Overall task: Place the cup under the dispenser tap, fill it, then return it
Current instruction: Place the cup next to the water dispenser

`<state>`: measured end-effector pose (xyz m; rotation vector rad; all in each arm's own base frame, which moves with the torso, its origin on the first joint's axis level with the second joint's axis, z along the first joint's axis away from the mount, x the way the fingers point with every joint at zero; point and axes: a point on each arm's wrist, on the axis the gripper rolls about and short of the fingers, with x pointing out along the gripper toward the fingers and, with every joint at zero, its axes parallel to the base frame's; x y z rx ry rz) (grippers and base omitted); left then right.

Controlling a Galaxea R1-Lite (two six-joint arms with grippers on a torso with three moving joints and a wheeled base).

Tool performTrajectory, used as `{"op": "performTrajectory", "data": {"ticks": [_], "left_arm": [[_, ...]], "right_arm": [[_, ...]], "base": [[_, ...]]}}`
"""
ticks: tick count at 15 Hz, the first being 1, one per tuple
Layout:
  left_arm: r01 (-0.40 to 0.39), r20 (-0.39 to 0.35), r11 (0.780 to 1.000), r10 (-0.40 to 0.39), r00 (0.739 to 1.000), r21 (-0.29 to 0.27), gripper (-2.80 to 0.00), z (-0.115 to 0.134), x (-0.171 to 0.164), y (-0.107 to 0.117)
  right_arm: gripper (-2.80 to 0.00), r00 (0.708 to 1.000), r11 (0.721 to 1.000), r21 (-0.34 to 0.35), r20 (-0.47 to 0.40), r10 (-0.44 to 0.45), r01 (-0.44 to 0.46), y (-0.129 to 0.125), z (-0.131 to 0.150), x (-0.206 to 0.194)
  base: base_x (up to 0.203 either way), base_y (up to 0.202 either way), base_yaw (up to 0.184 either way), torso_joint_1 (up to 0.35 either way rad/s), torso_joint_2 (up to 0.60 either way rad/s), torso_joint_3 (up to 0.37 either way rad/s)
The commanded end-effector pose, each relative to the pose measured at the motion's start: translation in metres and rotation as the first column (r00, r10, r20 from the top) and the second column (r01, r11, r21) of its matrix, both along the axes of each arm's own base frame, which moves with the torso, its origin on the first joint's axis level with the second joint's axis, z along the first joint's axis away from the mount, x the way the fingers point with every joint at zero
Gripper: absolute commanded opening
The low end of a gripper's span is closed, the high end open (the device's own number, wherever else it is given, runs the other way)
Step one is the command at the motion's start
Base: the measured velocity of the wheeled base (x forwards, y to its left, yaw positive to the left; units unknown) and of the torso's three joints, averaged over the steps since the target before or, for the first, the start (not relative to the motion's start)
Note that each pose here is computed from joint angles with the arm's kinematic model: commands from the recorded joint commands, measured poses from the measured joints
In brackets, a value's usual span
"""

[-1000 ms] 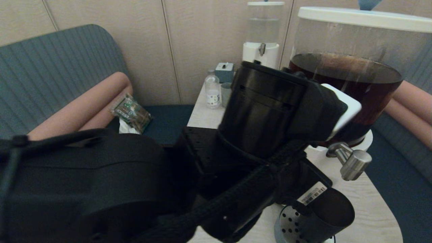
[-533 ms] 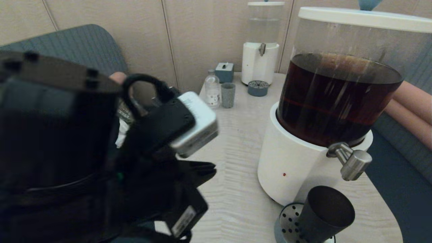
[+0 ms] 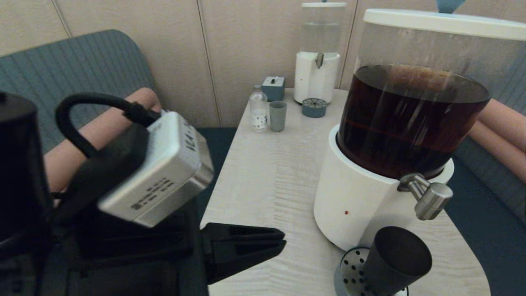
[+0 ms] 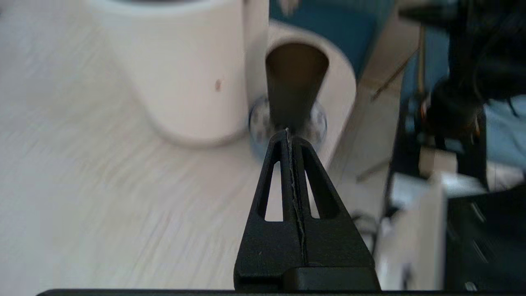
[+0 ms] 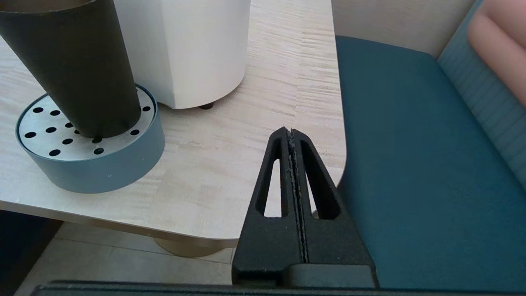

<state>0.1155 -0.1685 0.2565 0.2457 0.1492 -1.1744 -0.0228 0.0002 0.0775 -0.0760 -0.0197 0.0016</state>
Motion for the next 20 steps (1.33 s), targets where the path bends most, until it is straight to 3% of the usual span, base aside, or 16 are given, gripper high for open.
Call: {"op": "performTrajectory", "data": {"ticks": [1, 5, 8, 13, 16, 20], "left_arm": [[0.01, 0.006, 1.0, -0.009, 1.0, -0.019, -2.8, -0.023, 0.021, -0.03], [0.018, 0.016, 0.989, -0.015, 1.0, -0.146, -2.8, -0.054, 0.048, -0.073], [0.007, -0.023, 0.979, -0.012, 1.0, -0.205, -2.8, -0.069, 0.055, -0.086], [0.002, -0.104, 0.991, -0.016, 0.994, -0.136, -2.8, -0.104, 0.058, -0.098], [-0.01, -0.15, 0.996, -0.003, 0.989, -0.085, -2.8, -0.122, 0.053, -0.09], [-0.001, -0.118, 0.99, -0.015, 0.993, -0.141, -2.8, -0.131, 0.057, -0.095]], "right_arm": [[-2.8, 1.0, 1.0, -0.001, -0.009, 0.001, -0.001, 0.0, -0.002, 0.001], [-2.8, 1.0, 1.0, -0.001, -0.01, 0.001, -0.001, 0.0, -0.003, 0.001], [-2.8, 1.0, 1.0, -0.001, -0.01, 0.001, -0.001, 0.0, -0.003, 0.001], [-2.8, 1.0, 1.0, -0.001, -0.01, 0.001, -0.001, 0.0, -0.003, 0.001], [-2.8, 1.0, 1.0, -0.001, -0.009, 0.001, -0.001, 0.0, -0.002, 0.001], [-2.8, 1.0, 1.0, -0.001, -0.009, 0.001, -0.001, 0.0, -0.002, 0.001]], "base": [[0.0, 0.0, 0.0, 0.0, 0.0, 0.0], [0.0, 0.0, 0.0, 0.0, 0.0, 0.0], [0.0, 0.0, 0.0, 0.0, 0.0, 0.0], [0.0, 0.0, 0.0, 0.0, 0.0, 0.0], [0.0, 0.0, 0.0, 0.0, 0.0, 0.0], [0.0, 0.0, 0.0, 0.0, 0.0, 0.0]]}}
